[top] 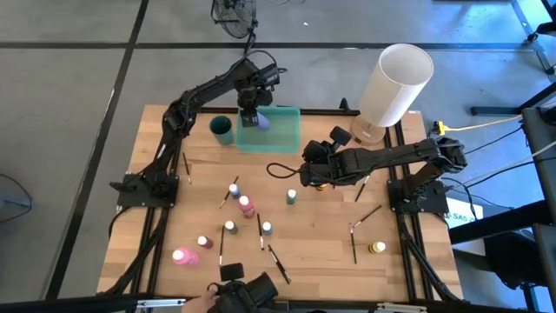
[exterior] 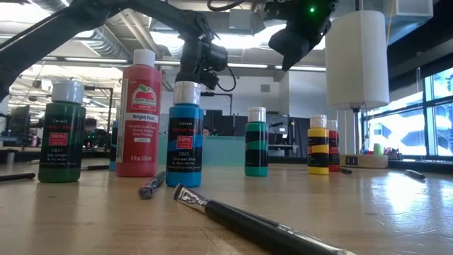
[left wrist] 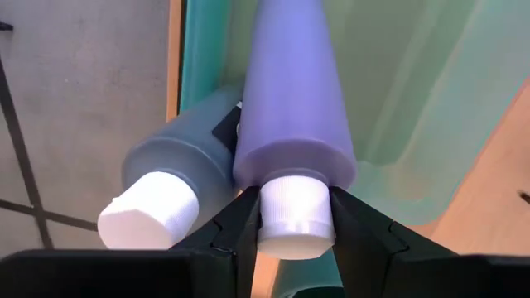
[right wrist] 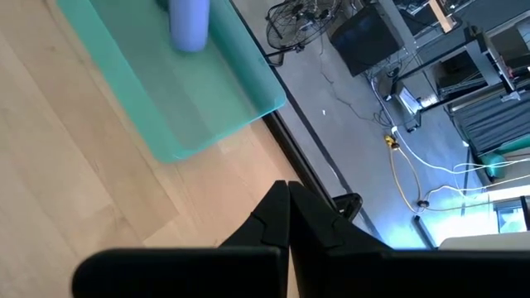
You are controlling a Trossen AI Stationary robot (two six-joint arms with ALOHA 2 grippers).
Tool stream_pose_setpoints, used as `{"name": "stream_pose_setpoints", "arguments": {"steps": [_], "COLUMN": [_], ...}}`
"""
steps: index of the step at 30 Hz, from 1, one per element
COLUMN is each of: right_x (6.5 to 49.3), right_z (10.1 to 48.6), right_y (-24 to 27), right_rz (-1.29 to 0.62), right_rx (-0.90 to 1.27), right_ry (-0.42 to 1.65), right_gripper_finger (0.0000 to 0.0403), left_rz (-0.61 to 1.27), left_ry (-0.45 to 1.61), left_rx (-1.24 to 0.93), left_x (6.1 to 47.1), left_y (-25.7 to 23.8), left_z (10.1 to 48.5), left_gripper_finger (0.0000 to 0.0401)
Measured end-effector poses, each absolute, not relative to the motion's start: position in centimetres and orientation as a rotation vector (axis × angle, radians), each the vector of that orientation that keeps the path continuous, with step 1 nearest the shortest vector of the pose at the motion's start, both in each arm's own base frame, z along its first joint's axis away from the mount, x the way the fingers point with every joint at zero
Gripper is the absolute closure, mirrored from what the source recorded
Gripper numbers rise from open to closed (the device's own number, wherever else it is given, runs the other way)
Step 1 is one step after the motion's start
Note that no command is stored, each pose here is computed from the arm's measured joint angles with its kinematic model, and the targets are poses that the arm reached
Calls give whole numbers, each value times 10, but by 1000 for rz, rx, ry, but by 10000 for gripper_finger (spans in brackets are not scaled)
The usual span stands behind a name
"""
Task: Pick & Place Paint Supplies
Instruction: Put the big violet paint bottle into the green bin
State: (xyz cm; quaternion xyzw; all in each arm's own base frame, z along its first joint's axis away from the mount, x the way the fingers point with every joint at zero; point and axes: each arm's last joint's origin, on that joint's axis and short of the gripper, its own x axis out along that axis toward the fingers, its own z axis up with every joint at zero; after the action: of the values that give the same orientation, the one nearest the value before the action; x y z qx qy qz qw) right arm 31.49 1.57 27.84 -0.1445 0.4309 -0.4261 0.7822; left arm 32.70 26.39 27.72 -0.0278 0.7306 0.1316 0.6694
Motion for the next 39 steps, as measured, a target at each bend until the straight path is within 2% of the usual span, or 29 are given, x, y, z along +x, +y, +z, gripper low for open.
{"name": "stream_pose_setpoints", "arguments": {"steps": [7,21,30,35,39], "right_x": [315,315,315,315,316], "right_z": [278,278,278,278,279], "right_y": [16,16,16,15,15], "right_rz": [-921,-921,-918,-921,-923], "right_rx": [-313,-315,-313,-309,-300], "right_ry": [930,932,935,930,918], "right_gripper_finger": [402,402,402,402,402], "left_rz": [288,327,308,258,268], "left_ry": [1660,1504,1540,1561,1570], "left_rx": [-21,-40,-130,-96,-69], "left_x": [335,318,289,266,263], "left_y": [246,215,208,198,197], "left_z": [284,337,332,336,337], "left_gripper_finger": [282,282,281,282,281]}}
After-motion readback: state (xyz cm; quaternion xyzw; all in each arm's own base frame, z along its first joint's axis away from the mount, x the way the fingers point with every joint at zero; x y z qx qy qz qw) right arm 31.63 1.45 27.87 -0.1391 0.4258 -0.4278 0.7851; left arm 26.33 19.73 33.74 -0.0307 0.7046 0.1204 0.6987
